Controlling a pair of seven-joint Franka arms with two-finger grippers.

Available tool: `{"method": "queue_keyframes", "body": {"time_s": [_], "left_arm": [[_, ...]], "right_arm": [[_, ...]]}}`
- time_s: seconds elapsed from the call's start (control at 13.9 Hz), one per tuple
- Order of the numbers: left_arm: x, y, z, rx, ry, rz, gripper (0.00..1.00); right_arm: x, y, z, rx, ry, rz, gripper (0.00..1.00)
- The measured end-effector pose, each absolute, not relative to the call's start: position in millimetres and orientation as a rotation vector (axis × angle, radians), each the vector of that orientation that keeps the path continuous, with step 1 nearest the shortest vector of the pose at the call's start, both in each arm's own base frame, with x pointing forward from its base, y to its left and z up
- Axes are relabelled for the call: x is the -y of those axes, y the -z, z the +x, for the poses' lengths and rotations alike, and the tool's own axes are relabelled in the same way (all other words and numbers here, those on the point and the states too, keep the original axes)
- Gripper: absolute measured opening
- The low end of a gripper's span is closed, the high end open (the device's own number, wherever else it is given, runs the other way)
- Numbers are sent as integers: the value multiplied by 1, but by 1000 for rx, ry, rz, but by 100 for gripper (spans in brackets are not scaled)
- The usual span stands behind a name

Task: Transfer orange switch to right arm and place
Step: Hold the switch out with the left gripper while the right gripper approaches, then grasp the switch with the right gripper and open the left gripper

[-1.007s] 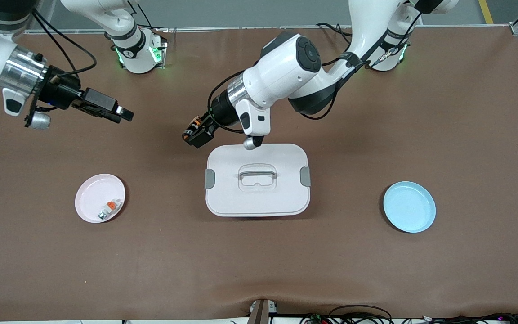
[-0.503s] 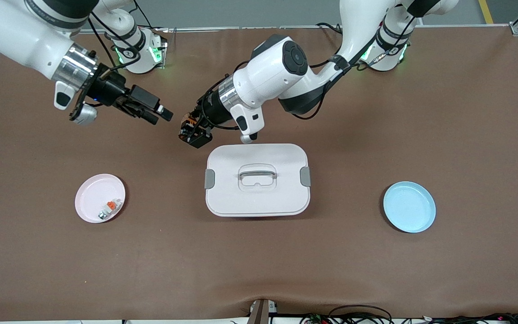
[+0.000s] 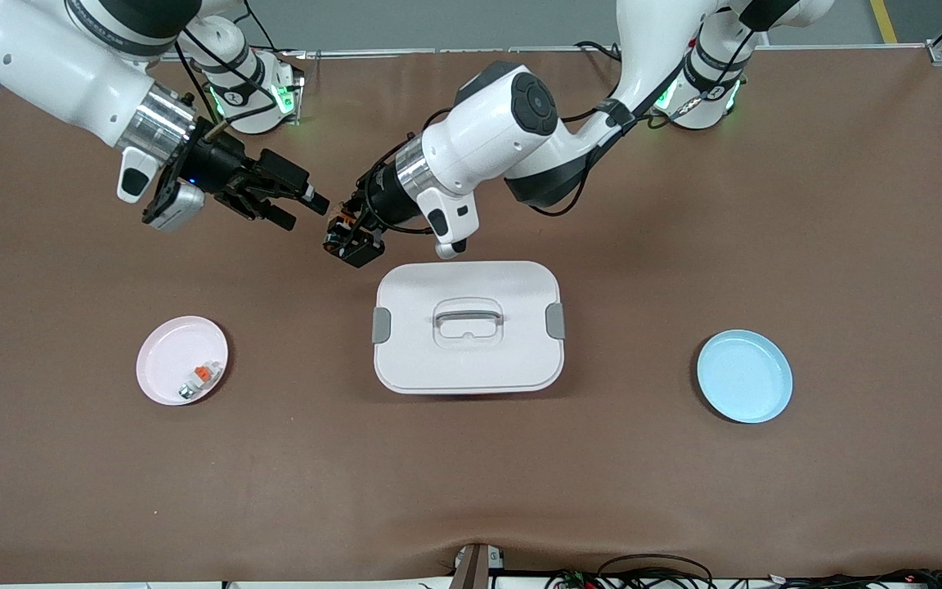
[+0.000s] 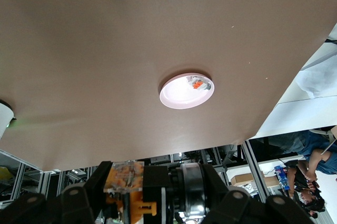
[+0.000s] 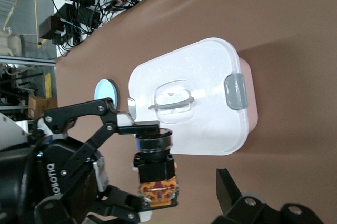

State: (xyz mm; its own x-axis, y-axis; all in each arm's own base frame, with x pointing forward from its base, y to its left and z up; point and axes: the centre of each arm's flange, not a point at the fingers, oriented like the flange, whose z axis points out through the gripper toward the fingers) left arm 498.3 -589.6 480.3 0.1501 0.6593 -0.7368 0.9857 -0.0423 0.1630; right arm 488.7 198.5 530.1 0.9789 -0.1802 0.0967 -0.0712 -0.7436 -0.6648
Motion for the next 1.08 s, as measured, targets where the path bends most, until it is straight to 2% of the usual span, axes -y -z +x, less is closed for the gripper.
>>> {"method": "queue_keyframes", "body": {"time_s": [0.5,1.08], "left_arm": [[589,-482,499,-1576,633,1771,74],[589,-482,499,-1576,633,1771,74]], "right_arm": [[-233,-500,488,-112,270,-2450,100],[-239,-490,489,-107,258,-2462,100]]}}
